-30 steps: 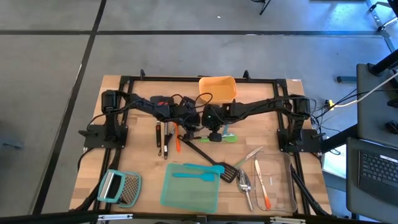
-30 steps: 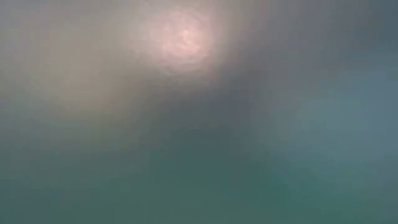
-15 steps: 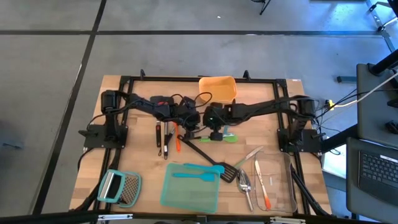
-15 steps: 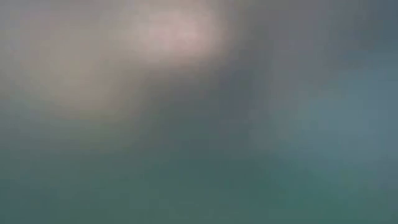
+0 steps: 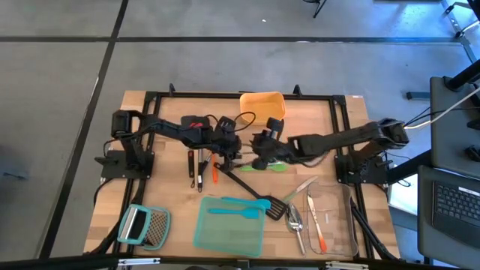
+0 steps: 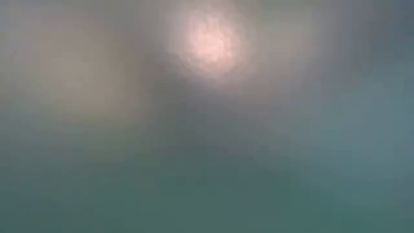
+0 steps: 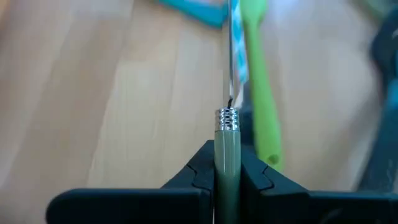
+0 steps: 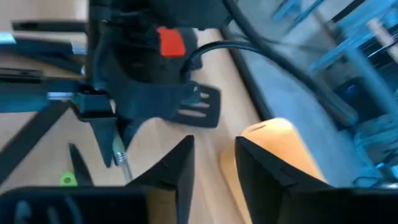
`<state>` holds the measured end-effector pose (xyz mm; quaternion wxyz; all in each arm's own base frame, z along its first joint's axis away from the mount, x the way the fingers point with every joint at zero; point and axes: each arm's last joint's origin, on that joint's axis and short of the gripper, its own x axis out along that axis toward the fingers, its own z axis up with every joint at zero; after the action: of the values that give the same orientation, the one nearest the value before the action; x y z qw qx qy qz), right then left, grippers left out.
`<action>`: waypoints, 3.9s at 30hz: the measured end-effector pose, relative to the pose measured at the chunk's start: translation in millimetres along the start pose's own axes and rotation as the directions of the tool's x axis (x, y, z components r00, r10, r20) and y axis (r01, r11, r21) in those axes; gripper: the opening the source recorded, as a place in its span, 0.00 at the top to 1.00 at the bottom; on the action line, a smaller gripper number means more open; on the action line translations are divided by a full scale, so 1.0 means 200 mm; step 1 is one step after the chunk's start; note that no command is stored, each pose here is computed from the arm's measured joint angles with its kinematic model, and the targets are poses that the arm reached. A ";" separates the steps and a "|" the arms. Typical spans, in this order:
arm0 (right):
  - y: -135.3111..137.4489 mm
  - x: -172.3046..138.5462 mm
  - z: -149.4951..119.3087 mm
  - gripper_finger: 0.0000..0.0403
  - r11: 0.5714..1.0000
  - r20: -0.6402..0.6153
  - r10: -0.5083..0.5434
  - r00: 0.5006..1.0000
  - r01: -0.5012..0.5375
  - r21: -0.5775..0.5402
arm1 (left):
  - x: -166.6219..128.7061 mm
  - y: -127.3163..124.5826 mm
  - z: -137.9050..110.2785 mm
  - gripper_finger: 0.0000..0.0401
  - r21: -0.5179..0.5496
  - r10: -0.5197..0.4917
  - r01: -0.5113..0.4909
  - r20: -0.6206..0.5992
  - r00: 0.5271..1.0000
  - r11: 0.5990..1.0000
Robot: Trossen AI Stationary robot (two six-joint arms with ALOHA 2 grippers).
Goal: Pick & Place Kitchen Items
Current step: Put the green table knife into the transparent bin
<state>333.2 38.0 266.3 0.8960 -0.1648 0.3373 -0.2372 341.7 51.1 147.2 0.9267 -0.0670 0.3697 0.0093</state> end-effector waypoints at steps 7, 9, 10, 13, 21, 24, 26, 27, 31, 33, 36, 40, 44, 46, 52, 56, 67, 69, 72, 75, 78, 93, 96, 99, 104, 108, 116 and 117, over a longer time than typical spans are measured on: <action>0.08 -0.29 0.04 0.60 0.995 0.137 -0.100 0.985 0.098 0.020 | -0.15 -0.06 0.10 0.96 -0.004 0.010 -0.009 0.247 0.969 1.000; 0.10 -0.36 0.04 0.57 0.993 0.169 -0.120 0.978 0.116 0.034 | -0.21 -0.07 0.11 0.96 0.001 0.012 -0.013 0.344 0.939 1.000; 0.11 -0.40 0.04 0.56 0.992 0.184 -0.129 0.974 0.124 0.041 | -0.24 -0.07 0.10 0.96 0.000 0.009 -0.010 0.384 0.923 1.000; 0.15 -0.48 0.04 0.54 0.987 0.220 -0.159 0.962 0.150 0.058 | -0.32 -0.10 0.06 0.96 0.020 -0.011 0.001 0.509 0.861 1.000; 0.18 -0.56 0.08 0.50 0.975 0.301 -0.199 0.933 0.159 0.153 | -0.56 -0.20 -0.04 0.96 0.192 -0.183 0.037 0.834 0.520 0.981; 0.17 -0.55 0.13 0.50 0.983 0.352 -0.140 0.925 0.088 0.159 | -0.63 -0.21 -0.01 0.96 0.268 -0.290 0.112 0.872 0.393 0.957; 0.16 -0.55 0.17 0.50 0.989 0.418 -0.063 0.906 0.002 0.147 | -0.67 -0.22 0.02 0.96 0.310 -0.337 0.134 0.879 0.337 0.941; 0.16 -0.56 0.20 0.50 0.991 0.460 -0.019 0.888 -0.045 0.129 | -0.68 -0.22 0.04 0.96 0.325 -0.353 0.139 0.882 0.314 0.935; 0.15 -0.60 0.28 0.50 0.986 0.619 0.095 0.780 -0.160 0.051 | -0.73 -0.24 0.13 0.96 0.386 -0.420 0.178 0.875 0.239 0.905; 0.13 -0.62 0.30 0.50 0.986 0.667 0.072 0.742 -0.152 0.063 | -0.76 -0.24 0.18 0.96 0.394 -0.432 0.204 0.879 0.199 0.896; 0.10 -0.65 0.33 0.50 0.984 0.721 0.038 0.691 -0.151 0.093 | -0.79 -0.28 0.26 0.96 0.434 -0.473 0.231 0.868 0.154 0.871; 0.06 -0.64 0.37 0.50 0.969 0.809 0.104 0.579 -0.241 0.048 | -0.77 -0.32 0.29 0.96 0.444 -0.504 0.272 0.836 0.218 0.854; 0.02 -0.59 0.40 0.50 0.924 0.848 0.169 0.502 -0.380 0.041 | -0.74 -0.35 0.31 0.96 0.434 -0.488 0.234 0.826 0.283 0.870; -0.01 -0.57 0.40 0.50 0.910 0.844 0.151 0.515 -0.406 0.084 | -0.73 -0.35 0.32 0.96 0.423 -0.476 0.228 0.826 0.300 0.877; -0.02 -0.48 0.40 0.50 0.899 0.817 0.123 0.564 -0.411 0.148 | -0.74 -0.36 0.32 0.96 0.442 -0.494 0.229 0.818 0.296 0.868; -0.02 -0.45 0.40 0.50 0.886 0.815 0.128 0.566 -0.435 0.163 | -0.74 -0.36 0.33 0.96 0.455 -0.509 0.233 0.809 0.295 0.859; -0.04 -0.42 0.44 0.50 0.857 0.784 0.236 0.575 -0.503 0.111 | -0.73 -0.38 0.35 0.96 0.465 -0.515 0.220 0.786 0.344 0.857; -0.04 -0.42 0.47 0.50 0.858 0.769 0.247 0.590 -0.502 0.110 | -0.72 -0.37 0.35 0.96 0.458 -0.507 0.218 0.783 0.360 0.862; -0.03 -0.41 0.51 0.50 0.859 0.765 0.251 0.593 -0.500 0.106 | -0.71 -0.36 0.35 0.96 0.452 -0.501 0.214 0.785 0.365 0.866; -0.01 -0.39 0.53 0.50 0.865 0.760 0.255 0.598 -0.492 0.097 | -0.70 -0.36 0.35 0.96 0.453 -0.500 0.211 0.784 0.369 0.866; 0.02 -0.35 0.53 0.50 0.874 0.745 0.259 0.614 -0.477 0.090 | -0.70 -0.36 0.35 0.96 0.452 -0.500 0.212 0.782 0.372 0.866; 0.03 -0.33 0.54 0.86 0.867 0.732 0.263 0.628 -0.486 0.106 | -0.70 -0.36 0.35 0.96 0.461 -0.505 0.205 0.779 0.372 0.863; 0.03 -0.33 0.53 0.97 0.880 0.719 0.235 0.654 -0.458 0.130 | -0.69 -0.35 0.35 0.96 0.446 -0.489 0.201 0.786 0.380 0.872; 0.05 -0.35 0.52 0.99 0.911 0.693 0.151 0.704 -0.372 0.180 | -0.68 -0.35 0.35 0.93 0.407 -0.450 0.191 0.799 0.399 0.893; 0.08 -0.41 0.53 0.99 0.946 0.663 0.083 0.744 -0.268 0.182 | -0.67 -0.33 0.34 0.82 0.374 -0.421 0.193 0.803 0.423 0.907; 0.09 -0.47 0.56 0.99 0.954 0.639 0.062 0.767 -0.234 0.187 | -0.67 -0.33 0.34 0.72 0.363 -0.408 0.188 0.794 0.450 0.913; 0.07 -0.59 0.59 1.00 0.962 0.522 -0.006 0.853 -0.137 0.235 | -0.69 -0.28 0.33 0.48 0.223 -0.231 0.083 0.797 0.559 0.971; 0.07 -0.60 0.59 1.00 0.962 0.503 -0.027 0.864 -0.114 0.247 | -0.69 -0.27 0.32 0.46 0.195 -0.184 0.045 0.796 0.577 0.980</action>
<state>339.0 129.2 406.9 0.9718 -0.0899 0.0613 -0.2093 288.7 10.0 295.3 0.9939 -0.0079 -0.0986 -0.0496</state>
